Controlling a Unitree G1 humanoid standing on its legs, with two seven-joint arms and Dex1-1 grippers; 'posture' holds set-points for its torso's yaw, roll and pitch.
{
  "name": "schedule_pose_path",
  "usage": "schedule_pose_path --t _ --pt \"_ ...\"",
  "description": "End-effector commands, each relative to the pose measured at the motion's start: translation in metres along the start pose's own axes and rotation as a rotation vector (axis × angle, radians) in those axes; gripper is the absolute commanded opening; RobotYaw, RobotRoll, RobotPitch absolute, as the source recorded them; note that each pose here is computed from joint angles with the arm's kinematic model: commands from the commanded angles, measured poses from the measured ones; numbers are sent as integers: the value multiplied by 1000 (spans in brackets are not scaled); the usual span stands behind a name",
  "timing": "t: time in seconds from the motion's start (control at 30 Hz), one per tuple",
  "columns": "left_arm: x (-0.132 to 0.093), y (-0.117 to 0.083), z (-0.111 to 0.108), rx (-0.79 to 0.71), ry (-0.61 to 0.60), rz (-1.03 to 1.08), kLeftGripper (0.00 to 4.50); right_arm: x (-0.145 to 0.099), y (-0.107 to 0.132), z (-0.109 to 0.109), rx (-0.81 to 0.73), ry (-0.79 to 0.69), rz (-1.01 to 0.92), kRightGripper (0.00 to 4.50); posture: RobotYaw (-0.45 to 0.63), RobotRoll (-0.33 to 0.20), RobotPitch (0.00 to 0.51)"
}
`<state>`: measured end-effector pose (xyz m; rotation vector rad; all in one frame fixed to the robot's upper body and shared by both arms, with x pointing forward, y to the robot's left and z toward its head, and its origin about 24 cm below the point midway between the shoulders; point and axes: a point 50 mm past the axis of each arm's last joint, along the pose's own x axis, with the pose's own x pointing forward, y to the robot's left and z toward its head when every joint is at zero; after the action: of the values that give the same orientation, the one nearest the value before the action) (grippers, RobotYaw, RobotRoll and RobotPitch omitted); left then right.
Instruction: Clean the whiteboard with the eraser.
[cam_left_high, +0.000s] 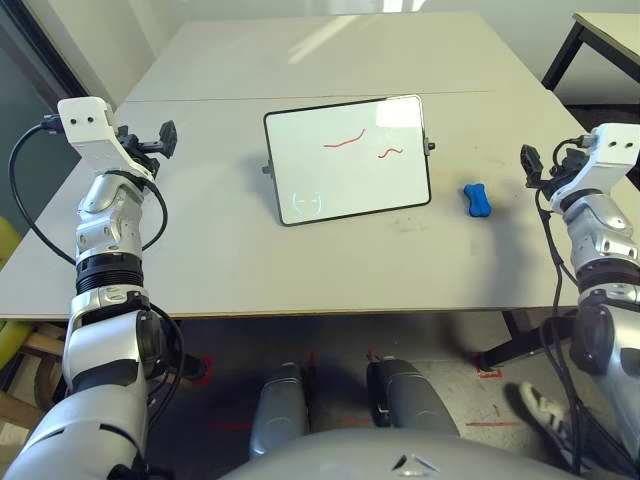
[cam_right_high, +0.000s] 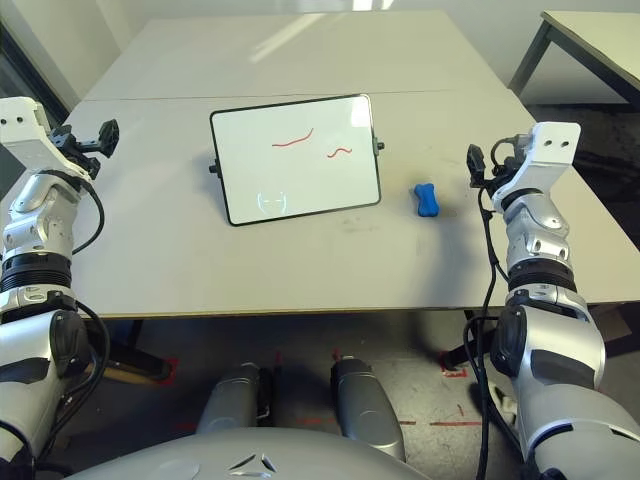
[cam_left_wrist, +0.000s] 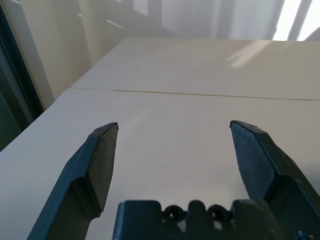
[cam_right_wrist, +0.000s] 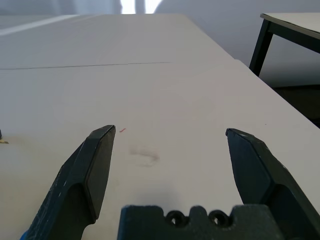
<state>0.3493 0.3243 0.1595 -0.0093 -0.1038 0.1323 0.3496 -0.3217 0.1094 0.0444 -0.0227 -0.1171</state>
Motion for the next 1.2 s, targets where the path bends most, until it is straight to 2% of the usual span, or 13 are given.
schedule_pose_path --t 0.03,0.37,0.5,0.73,0.87,1.03,1.2 --pt "-2 5 -7 3 28 17 4500 0 -4 3 18 -17 -24 4478 -93 0 34" --pt "1 -6 -1 16 12 -59 4500 2 -3 4 19 -17 -30 4478 -89 0 35" --pt "-3 -29 4 49 0 -235 4500 2 -3 2 15 -7 -34 4478 -87 0 34" --pt "-23 -69 15 112 17 -592 4500 1 6 0 -6 -27 18 4478 -88 0 41" --pt "-35 -83 16 109 52 -744 4500 1 10 1 -5 -31 48 4478 -102 0 48" --pt "-45 -100 10 127 107 -885 4500 1 20 12 -41 -59 114 4478 -127 0 57" --pt "-47 -111 4 131 147 -976 4500 -3 29 25 -84 -1 129 4478 -166 0 66"
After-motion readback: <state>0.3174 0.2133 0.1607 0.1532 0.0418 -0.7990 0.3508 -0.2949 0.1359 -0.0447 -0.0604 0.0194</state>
